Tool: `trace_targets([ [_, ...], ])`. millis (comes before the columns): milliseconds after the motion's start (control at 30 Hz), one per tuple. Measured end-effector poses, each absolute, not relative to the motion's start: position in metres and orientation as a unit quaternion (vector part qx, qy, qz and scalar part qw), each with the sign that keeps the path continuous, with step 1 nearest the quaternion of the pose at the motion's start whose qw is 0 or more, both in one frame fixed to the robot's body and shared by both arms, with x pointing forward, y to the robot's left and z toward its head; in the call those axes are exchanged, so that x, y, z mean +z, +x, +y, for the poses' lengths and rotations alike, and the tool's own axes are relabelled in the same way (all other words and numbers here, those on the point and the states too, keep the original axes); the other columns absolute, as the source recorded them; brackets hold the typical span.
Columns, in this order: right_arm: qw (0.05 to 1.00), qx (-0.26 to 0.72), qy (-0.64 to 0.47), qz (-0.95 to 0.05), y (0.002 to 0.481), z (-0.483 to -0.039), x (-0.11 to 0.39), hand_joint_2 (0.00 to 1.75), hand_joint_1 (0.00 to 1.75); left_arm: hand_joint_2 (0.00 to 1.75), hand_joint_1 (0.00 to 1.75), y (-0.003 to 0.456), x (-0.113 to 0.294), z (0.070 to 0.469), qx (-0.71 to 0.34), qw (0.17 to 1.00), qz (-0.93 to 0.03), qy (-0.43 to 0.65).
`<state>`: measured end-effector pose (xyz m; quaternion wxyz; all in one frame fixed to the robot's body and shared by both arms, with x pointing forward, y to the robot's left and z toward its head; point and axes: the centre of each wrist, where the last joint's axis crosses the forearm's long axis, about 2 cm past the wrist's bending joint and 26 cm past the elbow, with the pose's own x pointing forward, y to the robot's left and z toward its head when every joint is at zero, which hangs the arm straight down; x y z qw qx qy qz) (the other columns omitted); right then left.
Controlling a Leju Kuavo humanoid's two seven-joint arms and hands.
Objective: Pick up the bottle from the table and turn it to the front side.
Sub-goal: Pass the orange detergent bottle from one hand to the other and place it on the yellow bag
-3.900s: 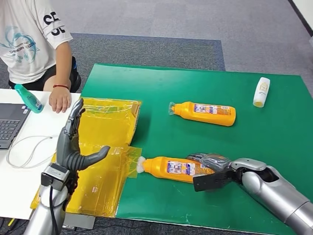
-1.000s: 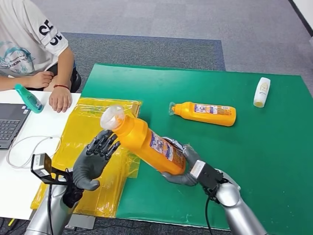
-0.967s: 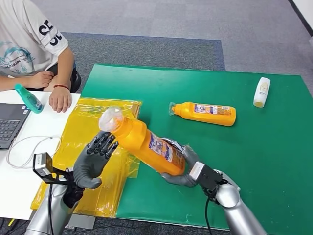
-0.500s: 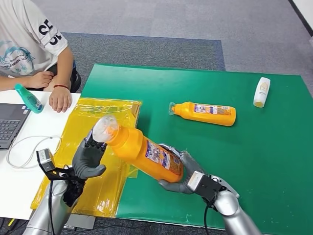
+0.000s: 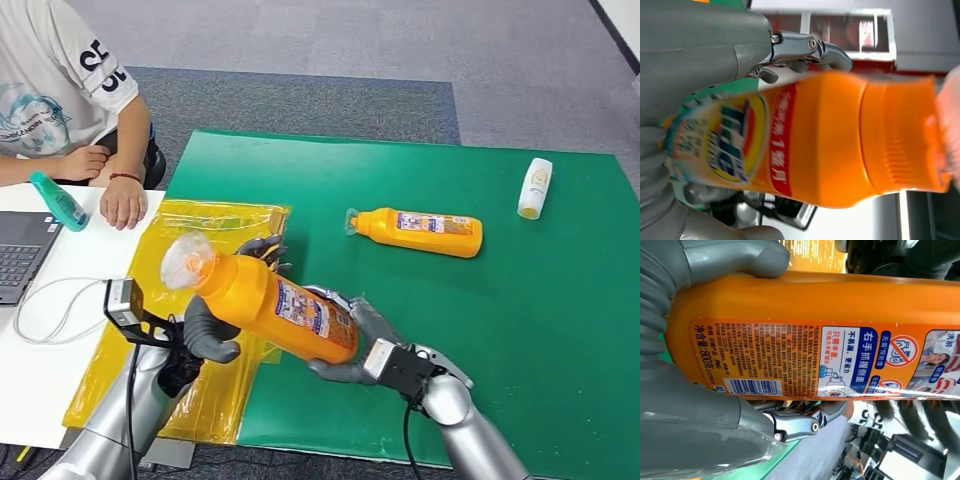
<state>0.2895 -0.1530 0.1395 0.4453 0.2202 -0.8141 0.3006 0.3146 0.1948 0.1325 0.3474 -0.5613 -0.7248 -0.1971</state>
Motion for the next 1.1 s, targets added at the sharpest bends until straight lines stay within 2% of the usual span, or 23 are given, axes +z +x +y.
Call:
trace_targets([
  [467, 0.442, 0.307, 0.207, -0.817, 0.295, -0.145, 0.139, 1.75, 1.75, 1.75, 0.00, 0.322, 0.143, 0.177, -0.220, 0.357, -0.702, -0.576],
  [833, 0.423, 0.359, 0.059, -0.829, 0.290, -0.140, 0.138, 1.75, 1.75, 1.75, 0.00, 0.321, 0.137, 0.182, -0.245, 0.400, -0.708, -0.528],
  [1100, 0.415, 0.370, 0.028, -0.831, 0.285, -0.136, 0.139, 1.75, 1.75, 1.75, 0.00, 0.320, 0.133, 0.185, -0.257, 0.408, -0.703, -0.523],
])
